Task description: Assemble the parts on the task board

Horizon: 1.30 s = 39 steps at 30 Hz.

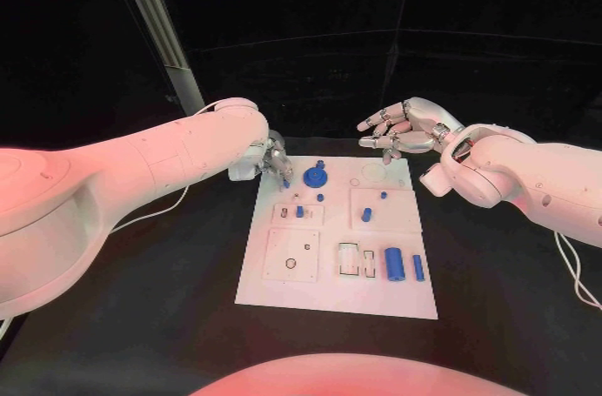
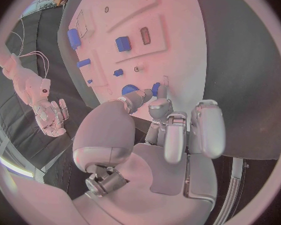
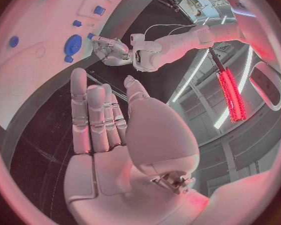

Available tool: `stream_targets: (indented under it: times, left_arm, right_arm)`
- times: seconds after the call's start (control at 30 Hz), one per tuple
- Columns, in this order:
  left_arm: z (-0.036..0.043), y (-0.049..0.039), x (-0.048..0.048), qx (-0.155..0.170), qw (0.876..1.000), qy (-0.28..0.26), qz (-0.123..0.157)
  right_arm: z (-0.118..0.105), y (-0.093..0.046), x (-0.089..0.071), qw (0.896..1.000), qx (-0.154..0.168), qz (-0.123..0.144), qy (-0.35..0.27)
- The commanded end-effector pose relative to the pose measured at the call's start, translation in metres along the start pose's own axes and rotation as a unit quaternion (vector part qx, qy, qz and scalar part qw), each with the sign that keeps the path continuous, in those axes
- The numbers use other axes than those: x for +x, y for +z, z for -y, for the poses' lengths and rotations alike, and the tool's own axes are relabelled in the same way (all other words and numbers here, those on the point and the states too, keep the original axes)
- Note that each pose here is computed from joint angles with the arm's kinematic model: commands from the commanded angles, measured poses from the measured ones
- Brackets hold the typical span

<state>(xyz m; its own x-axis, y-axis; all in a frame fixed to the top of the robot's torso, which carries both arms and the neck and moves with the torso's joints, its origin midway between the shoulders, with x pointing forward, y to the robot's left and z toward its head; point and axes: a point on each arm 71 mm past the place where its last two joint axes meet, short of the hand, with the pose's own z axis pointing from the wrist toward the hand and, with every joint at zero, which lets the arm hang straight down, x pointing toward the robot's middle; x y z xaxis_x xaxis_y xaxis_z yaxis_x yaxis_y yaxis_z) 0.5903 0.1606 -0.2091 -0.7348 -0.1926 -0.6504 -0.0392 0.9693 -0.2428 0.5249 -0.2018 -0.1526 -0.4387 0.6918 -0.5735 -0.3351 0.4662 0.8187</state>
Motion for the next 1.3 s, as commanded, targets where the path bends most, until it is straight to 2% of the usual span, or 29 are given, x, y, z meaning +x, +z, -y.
stream_targets:
  times: [0.03, 0.27, 0.57, 0.77, 0.93, 1.1, 1.3]
  left_arm:
    - [-0.0006, -0.0008, 0.0011, 0.018, 0.999, -0.026, -0.004]
    - [-0.0058, -0.0059, -0.0006, 0.035, 0.998, -0.052, 0.002]
    - [-0.013, -0.02, -0.0056, 0.049, 0.996, -0.076, 0.008]
    - [-0.0194, -0.0297, -0.0021, 0.054, 0.994, -0.091, 0.005]
    - [-0.027, -0.0376, 0.0068, 0.053, 0.994, -0.1, 0.003]
    - [-0.0351, -0.0433, 0.0224, 0.047, 0.994, -0.103, 0.003]
    - [-0.0383, -0.0475, 0.0395, 0.038, 0.992, -0.119, 0.026]
  right_arm:
    - [-0.001, 0.0, 0.0, 1.0, -0.004, -0.003, 0.0]
    - [-0.001, 0.0, -0.001, 1.0, -0.003, -0.002, 0.0]
    - [0.001, -0.001, -0.003, 1.0, -0.001, 0.0, -0.001]
    - [0.001, -0.002, -0.004, 1.0, 0.0, 0.001, -0.001]
    - [0.002, -0.002, -0.005, 1.0, 0.001, 0.002, -0.001]
    - [0.003, -0.003, -0.005, 1.0, 0.001, 0.003, -0.002]
    - [0.003, -0.003, -0.006, 1.0, 0.002, 0.003, -0.002]
